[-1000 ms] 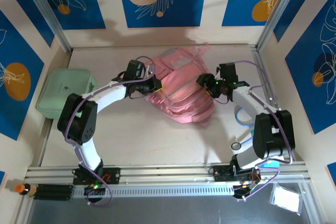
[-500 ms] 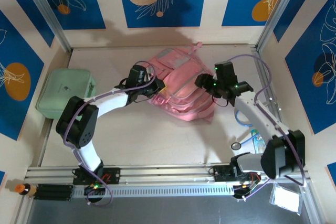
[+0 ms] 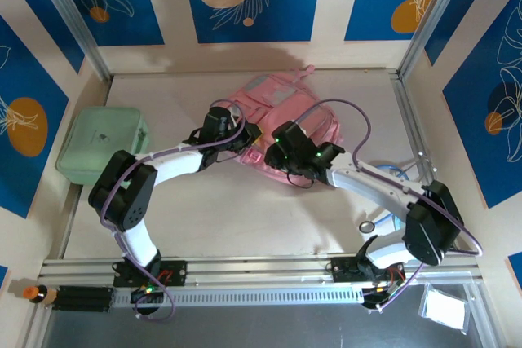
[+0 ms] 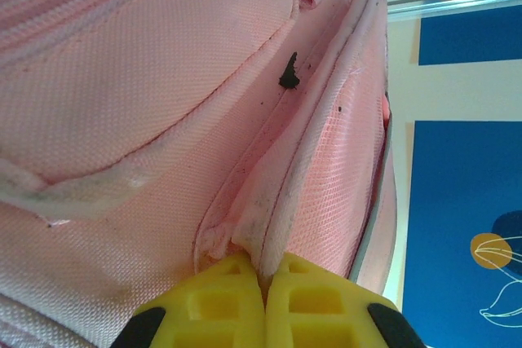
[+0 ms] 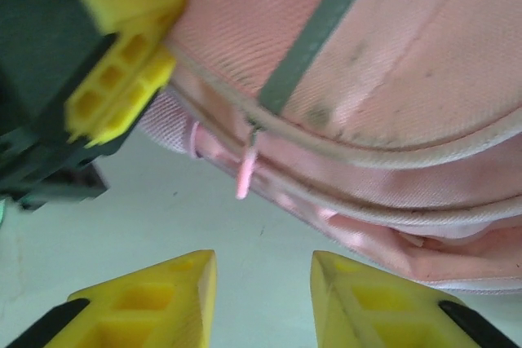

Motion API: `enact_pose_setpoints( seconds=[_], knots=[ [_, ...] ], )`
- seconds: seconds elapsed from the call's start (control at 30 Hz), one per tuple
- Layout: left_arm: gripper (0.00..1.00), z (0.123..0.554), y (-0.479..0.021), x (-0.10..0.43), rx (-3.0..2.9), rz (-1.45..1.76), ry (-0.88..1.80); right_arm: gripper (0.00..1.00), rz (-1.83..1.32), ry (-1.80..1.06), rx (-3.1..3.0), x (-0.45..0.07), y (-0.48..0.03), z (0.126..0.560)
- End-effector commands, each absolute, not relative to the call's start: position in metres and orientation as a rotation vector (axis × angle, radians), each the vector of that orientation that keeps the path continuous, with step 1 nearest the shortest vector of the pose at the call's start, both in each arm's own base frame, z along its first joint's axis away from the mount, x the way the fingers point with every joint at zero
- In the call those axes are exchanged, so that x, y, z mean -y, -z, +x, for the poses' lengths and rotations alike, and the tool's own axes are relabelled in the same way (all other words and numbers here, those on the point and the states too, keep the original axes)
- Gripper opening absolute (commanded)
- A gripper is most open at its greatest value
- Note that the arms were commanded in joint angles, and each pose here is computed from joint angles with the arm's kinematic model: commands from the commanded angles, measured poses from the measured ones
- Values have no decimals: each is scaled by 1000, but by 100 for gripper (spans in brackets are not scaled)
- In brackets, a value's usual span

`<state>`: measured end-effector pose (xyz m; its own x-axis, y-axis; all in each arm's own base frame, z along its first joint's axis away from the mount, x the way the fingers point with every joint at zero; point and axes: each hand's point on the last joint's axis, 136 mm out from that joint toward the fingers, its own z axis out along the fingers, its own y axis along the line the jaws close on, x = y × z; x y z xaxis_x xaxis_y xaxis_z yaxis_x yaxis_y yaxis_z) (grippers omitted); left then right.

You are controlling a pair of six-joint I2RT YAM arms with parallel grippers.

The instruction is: Pack the student bag

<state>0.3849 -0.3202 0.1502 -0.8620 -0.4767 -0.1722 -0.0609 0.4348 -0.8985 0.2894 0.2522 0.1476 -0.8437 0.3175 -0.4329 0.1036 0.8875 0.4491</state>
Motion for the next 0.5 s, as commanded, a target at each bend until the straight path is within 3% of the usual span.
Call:
enact_pose_setpoints(
  seconds=[0.0, 0.37, 0.47],
  knots=[
    [0, 384, -186, 337, -2168, -341, 1521, 34, 401, -540, -2506, -254, -155, 303],
    [0, 383, -186, 337, -2165, -329, 1527, 28, 453, -498, -2489, -264, -143, 321],
    [0, 382, -187, 339, -2167, -323, 1529, 21, 449, -470, -2503, -267, -138, 325]
  ],
)
